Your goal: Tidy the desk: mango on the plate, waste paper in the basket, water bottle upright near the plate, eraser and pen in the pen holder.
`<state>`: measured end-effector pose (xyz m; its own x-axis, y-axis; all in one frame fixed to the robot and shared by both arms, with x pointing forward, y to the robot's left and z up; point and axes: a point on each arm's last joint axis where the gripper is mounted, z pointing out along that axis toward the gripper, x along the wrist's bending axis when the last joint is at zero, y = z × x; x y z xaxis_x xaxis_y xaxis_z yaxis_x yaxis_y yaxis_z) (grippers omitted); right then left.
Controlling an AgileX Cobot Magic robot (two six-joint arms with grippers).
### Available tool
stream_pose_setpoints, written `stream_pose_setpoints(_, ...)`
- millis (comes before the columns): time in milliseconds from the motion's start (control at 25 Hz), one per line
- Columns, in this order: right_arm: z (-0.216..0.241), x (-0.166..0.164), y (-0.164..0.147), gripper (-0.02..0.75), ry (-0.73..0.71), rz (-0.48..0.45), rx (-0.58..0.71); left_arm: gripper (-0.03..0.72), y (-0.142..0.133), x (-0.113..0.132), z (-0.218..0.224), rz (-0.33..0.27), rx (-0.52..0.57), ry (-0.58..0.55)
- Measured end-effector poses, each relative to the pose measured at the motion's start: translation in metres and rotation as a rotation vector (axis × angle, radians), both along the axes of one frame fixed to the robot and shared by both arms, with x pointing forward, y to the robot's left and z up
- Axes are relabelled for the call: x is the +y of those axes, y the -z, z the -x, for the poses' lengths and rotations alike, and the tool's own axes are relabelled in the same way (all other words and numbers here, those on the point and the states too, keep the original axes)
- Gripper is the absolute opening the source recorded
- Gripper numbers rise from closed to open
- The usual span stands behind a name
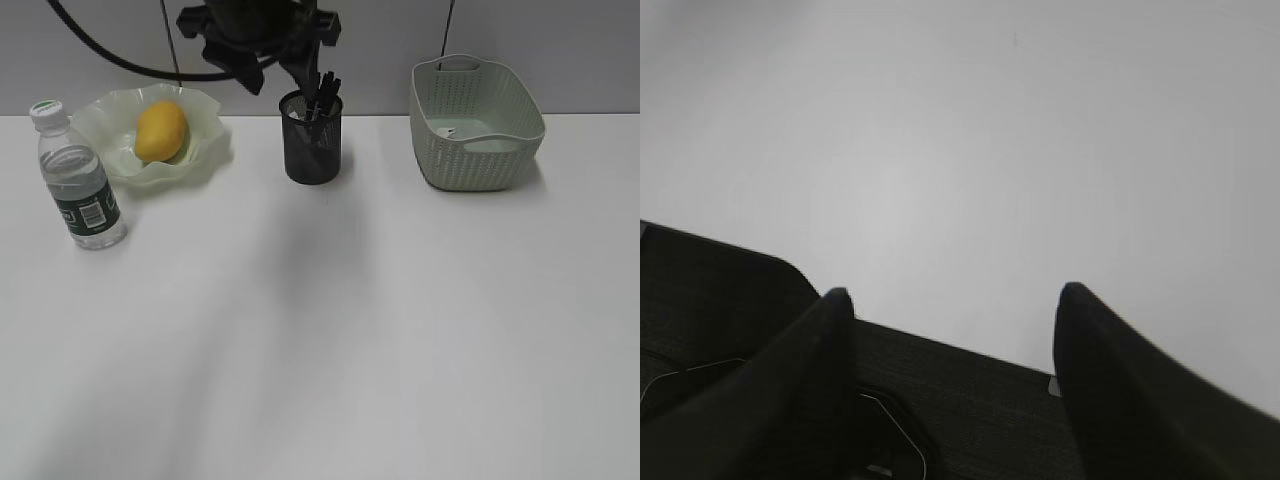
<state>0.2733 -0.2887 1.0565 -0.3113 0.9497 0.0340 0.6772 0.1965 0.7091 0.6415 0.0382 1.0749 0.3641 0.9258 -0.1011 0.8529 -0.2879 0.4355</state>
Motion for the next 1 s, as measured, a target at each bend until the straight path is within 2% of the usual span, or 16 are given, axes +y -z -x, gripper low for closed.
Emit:
stream_pose_setpoints(160, 0.0, 0.0, 0.0, 0.496, 0.0, 0.0, -0.001, 0.505, -0.037, 0.005, 0.016, 0.07, -0.044, 0.03)
stream_pose_setpoints(280, 0.0, 0.0, 0.0, 0.496, 0.0, 0.0, -0.001, 0.498, -0.056, 0.013, 0.028, 0.074, -0.076, 0.055)
stream_pose_setpoints(360, 0.0, 0.0, 0.0, 0.496, 0.0, 0.0, -0.001, 0.497, -0.056, 0.02, 0.035, 0.041, -0.07, 0.061)
stream_pose_setpoints(480, 0.0, 0.0, 0.0, 0.496, 0.0, 0.0, -0.001, 0.498, -0.049, 0.035, 0.051, -0.042, -0.047, 0.076)
stream_pose_setpoints(560, 0.0, 0.0, 0.0, 0.496, 0.0, -0.001, 0.0, 0.498, -0.04, 0.049, 0.062, -0.101, -0.014, 0.081)
stream_pose_setpoints(680, 0.0, 0.0, 0.0, 0.496, -0.001, -0.003, 0.0, 0.498, -0.035, 0.078, 0.082, -0.142, 0.03, 0.054)
stream_pose_setpoints(800, 0.0, 0.0, 0.0, 0.496, -0.001, -0.004, 0.001, 0.497, -0.033, 0.112, 0.105, -0.165, 0.061, 0.006)
stream_pose_setpoints(1000, 0.0, 0.0, 0.0, 0.496, -0.001, -0.004, 0.001, 0.472, -0.041, 0.159, 0.164, -0.152, 0.033, -0.047)
